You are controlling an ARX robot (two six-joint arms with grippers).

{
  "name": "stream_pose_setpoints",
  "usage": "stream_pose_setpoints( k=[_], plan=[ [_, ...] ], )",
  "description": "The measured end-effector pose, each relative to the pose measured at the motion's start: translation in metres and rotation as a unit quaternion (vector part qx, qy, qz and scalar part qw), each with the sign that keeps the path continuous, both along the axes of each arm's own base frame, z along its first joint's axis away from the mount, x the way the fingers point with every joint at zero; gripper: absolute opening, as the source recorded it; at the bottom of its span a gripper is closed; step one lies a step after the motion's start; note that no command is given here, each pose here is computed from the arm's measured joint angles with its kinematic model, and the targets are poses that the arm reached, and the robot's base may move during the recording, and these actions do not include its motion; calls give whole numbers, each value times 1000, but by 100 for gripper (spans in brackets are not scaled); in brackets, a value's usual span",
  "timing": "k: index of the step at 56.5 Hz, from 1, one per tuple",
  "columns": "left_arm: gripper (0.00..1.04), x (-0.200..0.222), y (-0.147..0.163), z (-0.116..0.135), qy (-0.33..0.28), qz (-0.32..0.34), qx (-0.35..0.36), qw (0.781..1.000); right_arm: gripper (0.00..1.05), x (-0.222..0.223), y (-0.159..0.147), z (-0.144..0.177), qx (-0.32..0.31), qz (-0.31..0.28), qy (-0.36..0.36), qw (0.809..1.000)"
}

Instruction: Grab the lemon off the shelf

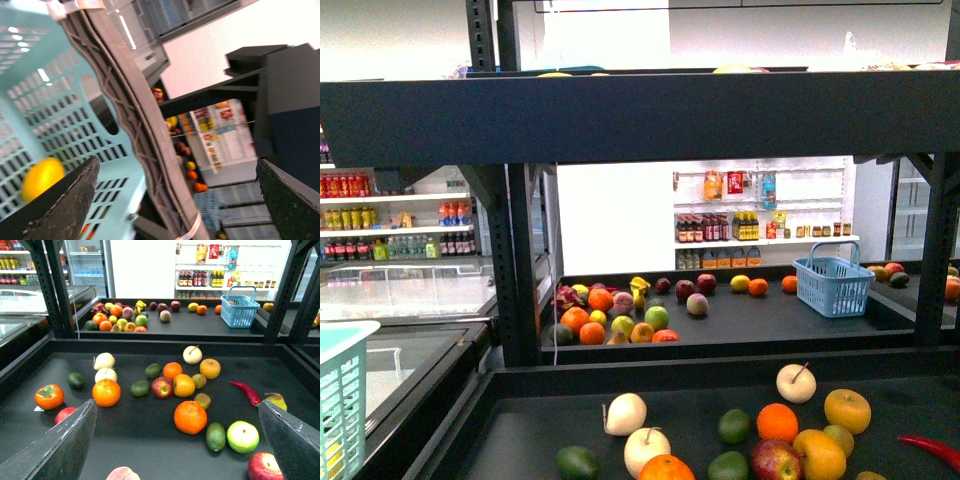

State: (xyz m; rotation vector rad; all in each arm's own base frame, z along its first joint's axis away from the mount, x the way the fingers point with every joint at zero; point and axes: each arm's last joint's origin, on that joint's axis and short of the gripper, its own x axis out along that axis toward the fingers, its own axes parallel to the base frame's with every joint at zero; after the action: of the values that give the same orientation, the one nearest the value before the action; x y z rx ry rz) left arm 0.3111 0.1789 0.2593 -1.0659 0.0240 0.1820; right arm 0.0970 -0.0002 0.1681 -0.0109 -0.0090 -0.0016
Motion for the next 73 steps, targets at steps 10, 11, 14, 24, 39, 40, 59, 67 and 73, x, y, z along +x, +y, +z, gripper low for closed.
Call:
stream_pose_setpoints(
  k=[10,11,14,24,39,40,59,67,73],
  plan=[
    [97,-37,-25,34,86,13,167,982,97,0,0,0,0,0,0,1000],
    [97,-42,-29,38,92,13,185,978,97,0,0,0,0,0,0,1000],
    [97,-58,-44,50,94,6,229,969,97,0,0,0,0,0,0,1000],
    [97,-105,-103,76,71,-14,328,942,97,0,0,0,0,0,0,1000],
    [66,-175,-177,59,-13,-89,475,876,97,0,0,0,0,0,0,1000],
    [62,-179,-178,53,-13,-91,480,873,97,0,0,0,0,0,0,1000],
    [2,-202,-179,-16,-10,-87,500,862,97,0,0,0,0,0,0,1000],
    [3,-212,-179,-34,-8,-88,502,860,97,0,0,0,0,0,0,1000],
    [3,-213,-179,-46,-10,-86,502,860,97,0,0,0,0,1,0,1000]
  ],
)
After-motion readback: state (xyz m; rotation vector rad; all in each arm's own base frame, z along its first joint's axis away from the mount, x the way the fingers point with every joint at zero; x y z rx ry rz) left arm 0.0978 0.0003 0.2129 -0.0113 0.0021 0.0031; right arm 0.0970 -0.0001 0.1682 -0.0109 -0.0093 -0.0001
